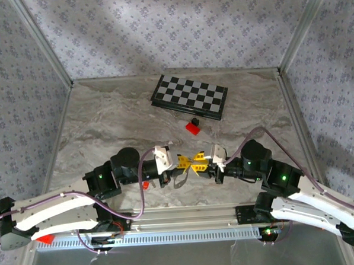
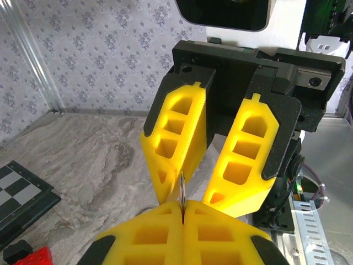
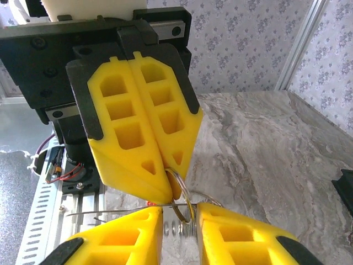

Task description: Put the keys on the keyring

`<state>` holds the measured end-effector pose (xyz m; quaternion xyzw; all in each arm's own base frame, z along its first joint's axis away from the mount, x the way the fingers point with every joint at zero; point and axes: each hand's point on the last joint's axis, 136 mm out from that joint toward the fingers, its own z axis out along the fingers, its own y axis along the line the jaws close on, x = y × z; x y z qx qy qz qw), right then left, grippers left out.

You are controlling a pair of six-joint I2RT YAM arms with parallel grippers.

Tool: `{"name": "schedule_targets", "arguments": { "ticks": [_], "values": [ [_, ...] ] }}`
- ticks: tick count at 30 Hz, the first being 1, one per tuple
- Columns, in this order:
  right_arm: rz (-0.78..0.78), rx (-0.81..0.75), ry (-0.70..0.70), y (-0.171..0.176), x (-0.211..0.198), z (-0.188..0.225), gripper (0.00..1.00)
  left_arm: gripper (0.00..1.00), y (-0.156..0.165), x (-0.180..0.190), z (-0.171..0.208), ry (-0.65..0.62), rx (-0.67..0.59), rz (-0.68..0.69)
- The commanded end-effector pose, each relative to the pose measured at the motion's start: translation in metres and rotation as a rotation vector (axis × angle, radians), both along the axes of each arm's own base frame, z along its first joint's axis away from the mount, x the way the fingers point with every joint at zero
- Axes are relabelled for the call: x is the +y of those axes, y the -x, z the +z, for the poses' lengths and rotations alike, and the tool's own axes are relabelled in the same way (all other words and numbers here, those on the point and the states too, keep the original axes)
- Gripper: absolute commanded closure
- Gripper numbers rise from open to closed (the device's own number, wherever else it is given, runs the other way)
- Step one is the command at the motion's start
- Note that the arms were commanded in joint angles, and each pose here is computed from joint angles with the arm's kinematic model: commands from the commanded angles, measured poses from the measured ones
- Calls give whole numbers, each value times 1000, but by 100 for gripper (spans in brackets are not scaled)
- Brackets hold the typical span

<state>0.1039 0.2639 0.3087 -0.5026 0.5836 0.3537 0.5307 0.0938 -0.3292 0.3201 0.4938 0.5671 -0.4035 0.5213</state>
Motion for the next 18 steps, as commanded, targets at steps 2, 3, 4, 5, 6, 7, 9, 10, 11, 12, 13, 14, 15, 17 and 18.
{"name": "schedule_targets", "arguments": {
  "ticks": [2,3,4,5,6,7,9,10,11,12,13,14,15,17,18],
  "values": [
    [50,-16,-78,9,2,17,83,100,12,-2,21,83,-7,-64],
    [54,-17,-80,10,2,17,85,100,13,-2,21,83,-5,-67],
    [56,-19,-84,10,1,18,88,100,14,-2,20,80,-5,-69],
    [59,-21,-87,11,1,19,90,100,14,-1,20,80,-2,-73],
    [63,-22,-90,12,1,18,93,100,15,-2,19,78,0,-76],
    [64,-23,-92,12,1,19,95,100,16,-2,18,74,2,-79],
    [70,-23,-98,13,0,20,96,100,16,-1,16,66,6,-84],
    [75,-23,-102,15,0,20,96,100,17,-1,16,63,7,-88],
    [78,-25,-105,15,1,21,96,100,18,-1,14,57,9,-91],
    [83,-27,-110,16,0,22,96,100,19,-1,15,54,11,-96],
    [89,-28,-115,17,1,22,95,100,20,-1,14,50,13,-103],
    [92,-29,-121,18,1,23,94,100,21,-2,14,50,17,-107],
    [92,-29,-128,18,0,24,91,100,21,-2,14,50,19,-112],
    [94,-31,-138,18,0,26,87,100,24,-2,14,51,24,-125],
    [95,-31,-142,18,0,26,87,100,24,-2,15,55,26,-128]
  ]
}}
